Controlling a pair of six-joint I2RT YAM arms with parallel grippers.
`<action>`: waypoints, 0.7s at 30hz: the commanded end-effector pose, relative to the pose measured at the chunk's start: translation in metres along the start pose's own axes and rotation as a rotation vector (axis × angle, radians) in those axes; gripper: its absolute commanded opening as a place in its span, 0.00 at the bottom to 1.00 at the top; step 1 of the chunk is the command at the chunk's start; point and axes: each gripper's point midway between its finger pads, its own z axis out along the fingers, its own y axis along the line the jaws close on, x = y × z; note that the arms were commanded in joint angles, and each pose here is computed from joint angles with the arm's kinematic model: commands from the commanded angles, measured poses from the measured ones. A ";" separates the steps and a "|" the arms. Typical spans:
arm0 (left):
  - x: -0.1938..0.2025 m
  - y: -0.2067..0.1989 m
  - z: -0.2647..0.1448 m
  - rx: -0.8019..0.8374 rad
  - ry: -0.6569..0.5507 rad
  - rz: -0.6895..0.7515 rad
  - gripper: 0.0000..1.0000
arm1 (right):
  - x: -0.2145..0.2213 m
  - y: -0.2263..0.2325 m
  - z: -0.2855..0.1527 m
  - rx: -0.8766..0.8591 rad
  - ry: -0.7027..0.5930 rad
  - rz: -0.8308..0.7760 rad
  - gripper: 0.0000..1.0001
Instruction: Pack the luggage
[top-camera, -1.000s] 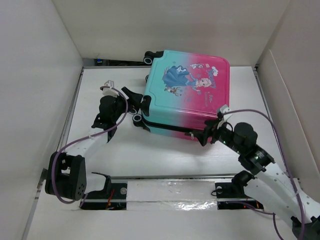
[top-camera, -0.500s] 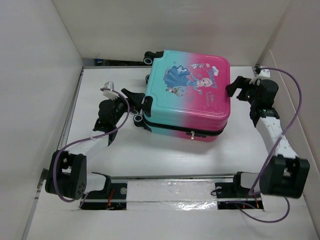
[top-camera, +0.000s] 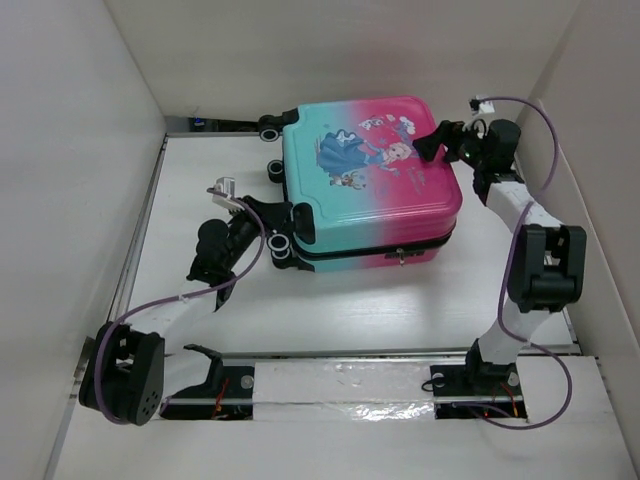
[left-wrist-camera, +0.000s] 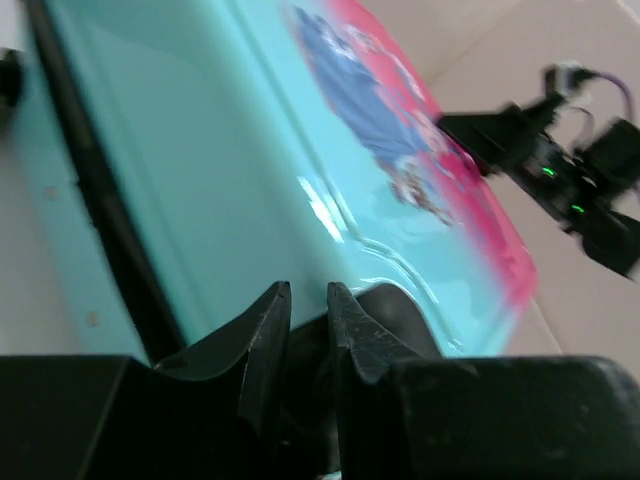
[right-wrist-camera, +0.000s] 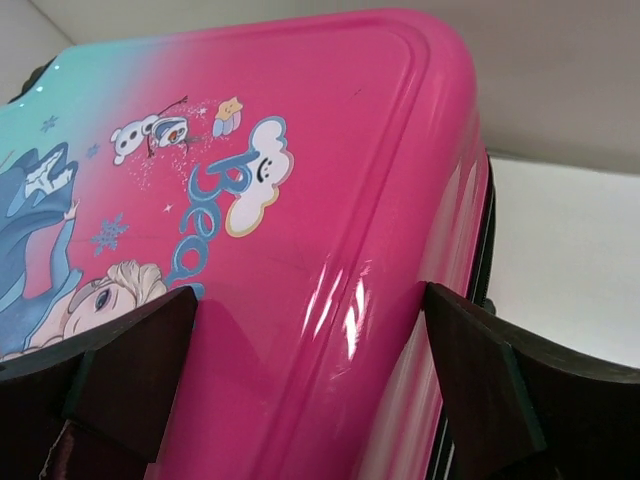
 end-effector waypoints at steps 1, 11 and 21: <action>0.053 -0.014 -0.018 0.062 0.175 0.010 0.18 | 0.065 0.105 0.032 -0.389 0.206 0.053 0.98; 0.065 -0.011 -0.045 0.038 0.197 0.029 0.70 | -0.015 0.149 0.078 -0.405 0.147 -0.075 1.00; 0.064 -0.005 -0.057 0.017 0.166 0.067 0.73 | -0.117 0.150 0.019 -0.386 -0.081 -0.218 1.00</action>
